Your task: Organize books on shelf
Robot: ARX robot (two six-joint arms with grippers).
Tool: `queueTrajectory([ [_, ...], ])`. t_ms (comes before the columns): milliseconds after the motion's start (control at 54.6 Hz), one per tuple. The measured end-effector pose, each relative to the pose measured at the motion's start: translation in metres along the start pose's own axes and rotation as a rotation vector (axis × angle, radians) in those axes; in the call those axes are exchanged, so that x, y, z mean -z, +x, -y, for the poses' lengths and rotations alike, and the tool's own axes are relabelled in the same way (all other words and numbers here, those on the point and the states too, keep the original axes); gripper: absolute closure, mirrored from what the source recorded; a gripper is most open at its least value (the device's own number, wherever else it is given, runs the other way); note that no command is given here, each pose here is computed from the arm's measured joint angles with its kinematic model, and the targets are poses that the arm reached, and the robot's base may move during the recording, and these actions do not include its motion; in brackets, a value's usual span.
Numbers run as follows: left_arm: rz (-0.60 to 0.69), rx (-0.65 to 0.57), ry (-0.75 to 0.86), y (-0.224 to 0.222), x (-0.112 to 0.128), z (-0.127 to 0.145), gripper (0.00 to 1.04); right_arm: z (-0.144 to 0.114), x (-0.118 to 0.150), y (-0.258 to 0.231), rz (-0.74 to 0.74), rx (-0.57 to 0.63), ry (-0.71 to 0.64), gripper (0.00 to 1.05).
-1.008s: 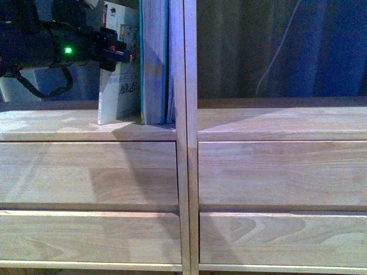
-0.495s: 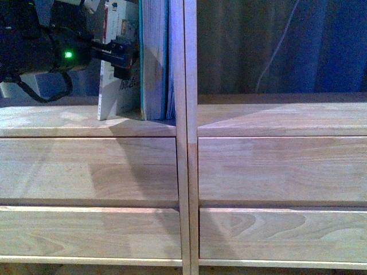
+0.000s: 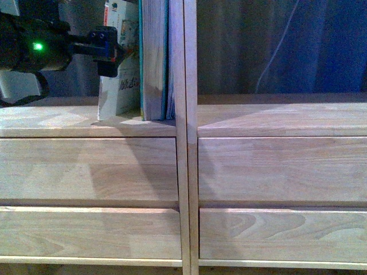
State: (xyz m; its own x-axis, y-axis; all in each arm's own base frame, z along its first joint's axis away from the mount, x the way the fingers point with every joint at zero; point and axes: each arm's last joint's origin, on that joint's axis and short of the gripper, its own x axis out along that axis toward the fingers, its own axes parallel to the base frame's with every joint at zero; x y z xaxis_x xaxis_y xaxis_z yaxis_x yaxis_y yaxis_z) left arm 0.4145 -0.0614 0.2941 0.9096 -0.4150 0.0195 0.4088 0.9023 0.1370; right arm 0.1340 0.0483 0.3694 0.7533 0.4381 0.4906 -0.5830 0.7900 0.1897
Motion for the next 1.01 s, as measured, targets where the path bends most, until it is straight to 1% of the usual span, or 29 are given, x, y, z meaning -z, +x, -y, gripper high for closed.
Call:
queueTrajectory([
  [165, 0.002, -0.004, -0.04, -0.033, -0.01, 0.009, 0.07, -0.005, -0.004, 0.0, 0.007, -0.008, -0.001, 0.07],
  [293, 0.022, -0.053, -0.075, -0.069, -0.028, 0.015, 0.07, -0.005, -0.007, 0.0, 0.011, 0.009, -0.003, 0.07],
  [385, 0.037, -0.069, -0.115, -0.103, -0.042, 0.019, 0.07, -0.004, -0.007, 0.0, 0.004, 0.023, -0.003, 0.07],
  [550, 0.071, -0.099, -0.139, -0.169, -0.06, 0.028, 0.07, 0.001, -0.002, 0.001, -0.038, 0.089, 0.002, 0.07],
  [715, 0.086, -0.116, -0.169, -0.227, -0.068, 0.034, 0.07, 0.011, 0.009, 0.004, -0.102, 0.212, 0.002, 0.07],
  [824, 0.126, -0.135, -0.171, -0.243, -0.073, 0.037, 0.08, 0.013, 0.012, 0.005, -0.113, 0.224, 0.002, 0.07],
  [843, 0.121, -0.149, -0.167, -0.243, -0.073, 0.037, 0.08, 0.013, 0.012, 0.005, -0.113, 0.224, 0.003, 0.07],
  [898, 0.04, -0.285, -0.174, -0.247, -0.066, 0.039, 0.18, 0.013, 0.012, 0.005, -0.113, 0.22, 0.003, 0.07],
  [916, 0.027, -0.307, -0.173, -0.247, -0.063, 0.04, 0.2, 0.013, 0.012, 0.005, -0.113, 0.22, 0.003, 0.07],
  [971, -0.019, -0.405, -0.162, -0.251, -0.045, 0.041, 0.3, 0.013, 0.012, 0.005, -0.113, 0.222, 0.003, 0.07],
  [989, -0.031, -0.422, -0.158, -0.252, -0.035, 0.043, 0.36, 0.014, 0.012, 0.005, -0.119, 0.251, -0.004, 0.08],
  [1008, -0.036, -0.43, -0.156, -0.254, -0.029, 0.044, 0.39, 0.013, 0.013, 0.004, -0.146, 0.307, -0.025, 0.11],
])
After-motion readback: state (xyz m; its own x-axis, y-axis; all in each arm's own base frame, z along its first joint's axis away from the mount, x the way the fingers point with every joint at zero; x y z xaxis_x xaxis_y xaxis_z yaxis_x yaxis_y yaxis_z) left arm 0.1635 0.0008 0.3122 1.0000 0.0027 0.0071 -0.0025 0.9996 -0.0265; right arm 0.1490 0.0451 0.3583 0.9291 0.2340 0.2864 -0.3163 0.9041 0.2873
